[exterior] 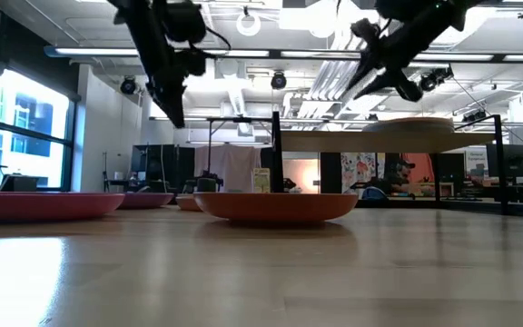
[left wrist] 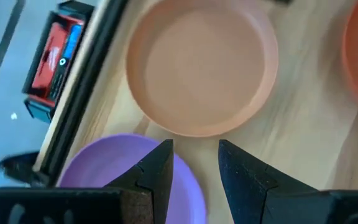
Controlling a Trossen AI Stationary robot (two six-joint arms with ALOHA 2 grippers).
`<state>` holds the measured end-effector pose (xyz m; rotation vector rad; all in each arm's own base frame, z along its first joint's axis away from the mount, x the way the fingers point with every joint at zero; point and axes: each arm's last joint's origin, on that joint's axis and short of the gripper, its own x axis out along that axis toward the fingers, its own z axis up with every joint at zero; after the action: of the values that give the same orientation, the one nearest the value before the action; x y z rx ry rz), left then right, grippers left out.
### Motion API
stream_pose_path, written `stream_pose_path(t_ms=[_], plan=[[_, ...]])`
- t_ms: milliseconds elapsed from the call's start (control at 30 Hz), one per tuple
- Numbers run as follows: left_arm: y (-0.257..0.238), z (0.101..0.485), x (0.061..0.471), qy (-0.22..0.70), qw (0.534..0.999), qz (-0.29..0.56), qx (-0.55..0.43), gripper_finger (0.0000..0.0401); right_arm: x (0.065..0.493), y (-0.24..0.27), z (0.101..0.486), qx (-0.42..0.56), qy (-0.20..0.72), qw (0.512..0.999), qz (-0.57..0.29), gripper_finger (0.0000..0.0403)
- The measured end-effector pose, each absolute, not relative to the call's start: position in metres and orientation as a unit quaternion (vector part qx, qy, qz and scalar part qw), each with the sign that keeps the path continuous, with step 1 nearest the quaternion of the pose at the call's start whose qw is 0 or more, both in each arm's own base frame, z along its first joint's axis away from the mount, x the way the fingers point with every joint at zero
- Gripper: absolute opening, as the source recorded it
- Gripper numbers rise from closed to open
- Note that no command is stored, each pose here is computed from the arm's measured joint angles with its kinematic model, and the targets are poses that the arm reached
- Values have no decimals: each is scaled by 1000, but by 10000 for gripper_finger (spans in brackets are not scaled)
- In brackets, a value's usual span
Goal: Place and stack plates onto a shelf
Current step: Stack the brown plate on top of the light orange plate on the shelf
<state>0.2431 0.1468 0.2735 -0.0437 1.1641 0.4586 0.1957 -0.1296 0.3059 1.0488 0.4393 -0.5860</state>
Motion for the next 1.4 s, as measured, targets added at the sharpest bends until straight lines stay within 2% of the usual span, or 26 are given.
stream_pose_path(t_ms=[433, 1000, 1233, 1400], plan=[[158, 217, 268, 631, 772, 73, 28, 117, 206, -98, 310, 467, 240, 824, -213, 83], [157, 172, 285, 679, 720, -68, 125, 117, 207, -87, 305, 460, 264, 814, -238, 83], [153, 163, 292, 699, 697, -43, 157, 117, 207, -87, 305, 461, 263, 813, -239, 83], [152, 164, 296, 689, 704, -41, 167, 117, 207, -87, 305, 461, 263, 813, -239, 83]])
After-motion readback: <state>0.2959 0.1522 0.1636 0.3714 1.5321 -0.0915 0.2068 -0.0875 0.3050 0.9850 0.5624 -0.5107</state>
